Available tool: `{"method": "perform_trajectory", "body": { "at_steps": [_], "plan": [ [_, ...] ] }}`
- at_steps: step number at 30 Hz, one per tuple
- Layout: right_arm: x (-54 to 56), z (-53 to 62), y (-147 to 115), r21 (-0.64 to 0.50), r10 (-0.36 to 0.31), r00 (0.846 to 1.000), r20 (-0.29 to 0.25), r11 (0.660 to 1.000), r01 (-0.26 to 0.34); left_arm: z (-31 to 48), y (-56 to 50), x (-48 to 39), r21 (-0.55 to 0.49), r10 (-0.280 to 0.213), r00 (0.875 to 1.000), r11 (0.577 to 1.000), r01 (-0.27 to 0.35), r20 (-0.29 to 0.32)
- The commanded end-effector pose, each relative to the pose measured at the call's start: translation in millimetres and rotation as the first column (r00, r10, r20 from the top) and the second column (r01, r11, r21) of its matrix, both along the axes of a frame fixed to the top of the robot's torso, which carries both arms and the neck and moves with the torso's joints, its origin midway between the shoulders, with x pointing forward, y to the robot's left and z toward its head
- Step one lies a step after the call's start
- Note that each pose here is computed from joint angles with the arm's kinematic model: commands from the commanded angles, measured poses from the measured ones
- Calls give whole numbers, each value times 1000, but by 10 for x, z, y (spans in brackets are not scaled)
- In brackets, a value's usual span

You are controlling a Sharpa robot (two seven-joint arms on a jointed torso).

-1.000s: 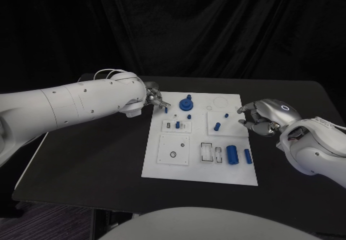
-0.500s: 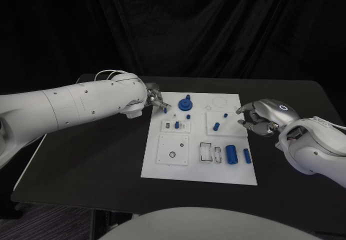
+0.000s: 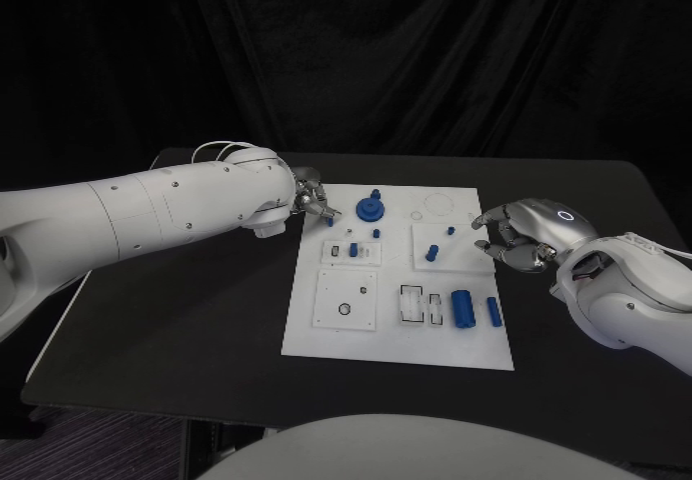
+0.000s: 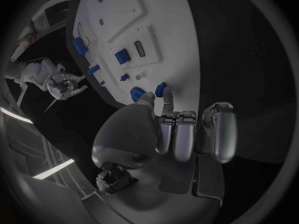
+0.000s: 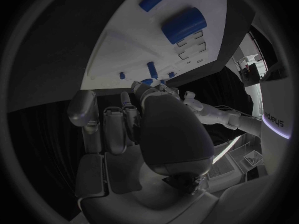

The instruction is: Assemble the parts on the task board

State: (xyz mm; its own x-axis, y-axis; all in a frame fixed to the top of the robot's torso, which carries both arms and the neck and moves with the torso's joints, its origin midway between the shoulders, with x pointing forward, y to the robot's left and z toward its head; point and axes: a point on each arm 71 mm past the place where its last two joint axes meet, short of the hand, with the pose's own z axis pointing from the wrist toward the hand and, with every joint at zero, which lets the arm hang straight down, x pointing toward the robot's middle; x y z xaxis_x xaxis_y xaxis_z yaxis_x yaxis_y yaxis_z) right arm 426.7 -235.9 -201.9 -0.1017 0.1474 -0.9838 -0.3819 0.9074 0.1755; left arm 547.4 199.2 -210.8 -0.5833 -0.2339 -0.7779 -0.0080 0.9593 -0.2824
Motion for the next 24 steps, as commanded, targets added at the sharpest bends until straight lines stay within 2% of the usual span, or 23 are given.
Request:
{"method": "perform_trajectory", "body": {
  "at_steps": [1,24],
  "plan": [
    [-6,-15,-8,-10,-14,1000,-11,1000,14,-15,-33,-11,-7,-25,1000,1000,25,-11],
    [1,-20,-12,1,-21,1000,-20,1000,22,-44,-12,-33,0,-16,1000,1000,16,-21]
  ]
}}
